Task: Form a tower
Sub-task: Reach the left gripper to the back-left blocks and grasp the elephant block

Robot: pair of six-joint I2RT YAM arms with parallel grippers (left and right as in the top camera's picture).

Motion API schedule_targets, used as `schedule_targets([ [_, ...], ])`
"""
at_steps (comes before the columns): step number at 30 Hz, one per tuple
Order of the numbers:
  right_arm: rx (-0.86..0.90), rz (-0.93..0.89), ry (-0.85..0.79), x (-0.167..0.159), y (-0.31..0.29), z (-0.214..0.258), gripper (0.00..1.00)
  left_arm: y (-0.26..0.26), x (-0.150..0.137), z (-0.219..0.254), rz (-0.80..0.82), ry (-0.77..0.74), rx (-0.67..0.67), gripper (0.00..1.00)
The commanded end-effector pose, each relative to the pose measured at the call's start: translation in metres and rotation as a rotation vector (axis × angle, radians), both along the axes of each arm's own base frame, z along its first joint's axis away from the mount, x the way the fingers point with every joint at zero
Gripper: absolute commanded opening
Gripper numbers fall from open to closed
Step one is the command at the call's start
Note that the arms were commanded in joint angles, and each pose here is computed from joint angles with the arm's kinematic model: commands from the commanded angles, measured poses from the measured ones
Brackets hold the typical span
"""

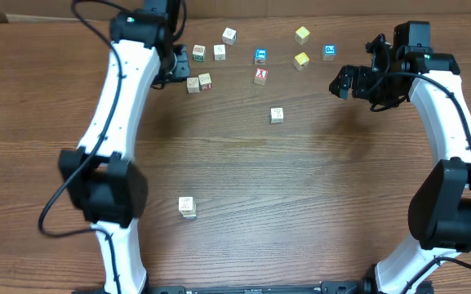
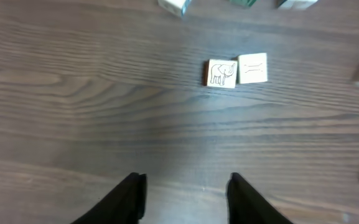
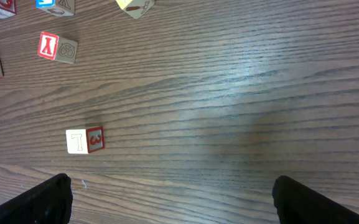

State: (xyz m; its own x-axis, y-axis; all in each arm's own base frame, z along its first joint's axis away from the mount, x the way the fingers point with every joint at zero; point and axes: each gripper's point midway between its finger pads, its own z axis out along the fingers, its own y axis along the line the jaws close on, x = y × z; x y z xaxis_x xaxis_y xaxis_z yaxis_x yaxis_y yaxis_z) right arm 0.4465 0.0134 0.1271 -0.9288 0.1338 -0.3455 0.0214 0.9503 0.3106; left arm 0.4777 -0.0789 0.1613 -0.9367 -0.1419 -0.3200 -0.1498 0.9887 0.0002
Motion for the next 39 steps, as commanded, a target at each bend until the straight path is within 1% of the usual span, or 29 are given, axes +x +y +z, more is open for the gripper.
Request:
schedule_targets([
  [1, -0.002, -0.003, -0.052, 0.005, 0.0, 0.019, 1.0, -0.013, 0.01, -0.035, -0.036, 0.052, -0.013, 0.37],
  [2, -0.002, -0.003, -0.052, 0.005, 0.0, 0.019, 1.0, -0.017, 0.013, -0.045, -0.041, 0.063, -0.025, 0.37],
  [3, -0.002, -0.003, -0.052, 0.005, 0.0, 0.019, 1.0, -0.021, 0.016, -0.054, -0.046, 0.073, -0.039, 0.41],
  [5, -0.002, -0.003, -0.052, 0.005, 0.0, 0.019, 1.0, -0.027, 0.022, -0.07, -0.053, 0.082, -0.064, 0.52],
  [8, -0.002, -0.003, -0.052, 0.005, 0.0, 0.019, 1.0, -0.033, 0.03, -0.088, -0.061, 0.081, -0.088, 0.59],
  [13, -0.002, -0.003, -0.052, 0.005, 0.0, 0.019, 1.0, -0.036, 0.048, -0.108, -0.067, 0.047, -0.088, 0.6],
  [19, -0.002, -0.003, -0.052, 0.005, 0.0, 0.019, 1.0, -0.033, 0.066, -0.12, -0.06, -0.011, -0.057, 0.59],
  [22, -0.002, -0.003, -0.052, 0.005, 0.0, 0.019, 1.0, -0.028, 0.07, -0.127, -0.048, -0.017, -0.024, 0.58],
  [27, -0.002, -0.003, -0.052, 0.005, 0.0, 0.019, 1.0, -0.02, 0.066, -0.146, -0.037, 0.016, 0.02, 0.54],
  [28, -0.002, -0.003, -0.052, 0.005, 0.0, 0.019, 1.0, -0.02, 0.066, -0.146, -0.037, 0.017, 0.021, 0.51],
  [29, -0.002, -0.003, -0.052, 0.005, 0.0, 0.019, 1.0, -0.019, 0.067, -0.147, -0.035, 0.016, 0.025, 0.45],
  [30, -0.002, -0.003, -0.052, 0.005, 0.0, 0.019, 1.0, -0.018, 0.068, -0.146, -0.032, 0.011, 0.032, 0.36],
  [31, -0.002, -0.003, -0.052, 0.005, 0.0, 0.019, 1.0, -0.018, 0.069, -0.146, -0.031, 0.005, 0.032, 0.31],
  [35, -0.002, -0.003, -0.052, 0.005, 0.0, 0.019, 1.0, -0.016, 0.066, -0.147, -0.031, 0.018, 0.038, 0.21],
  [37, -0.002, -0.003, -0.052, 0.005, 0.0, 0.019, 1.0, -0.016, 0.063, -0.148, -0.031, 0.033, 0.041, 0.21],
  [39, -0.002, -0.003, -0.052, 0.005, 0.0, 0.019, 1.0, -0.015, 0.06, -0.149, -0.031, 0.046, 0.044, 0.23],
])
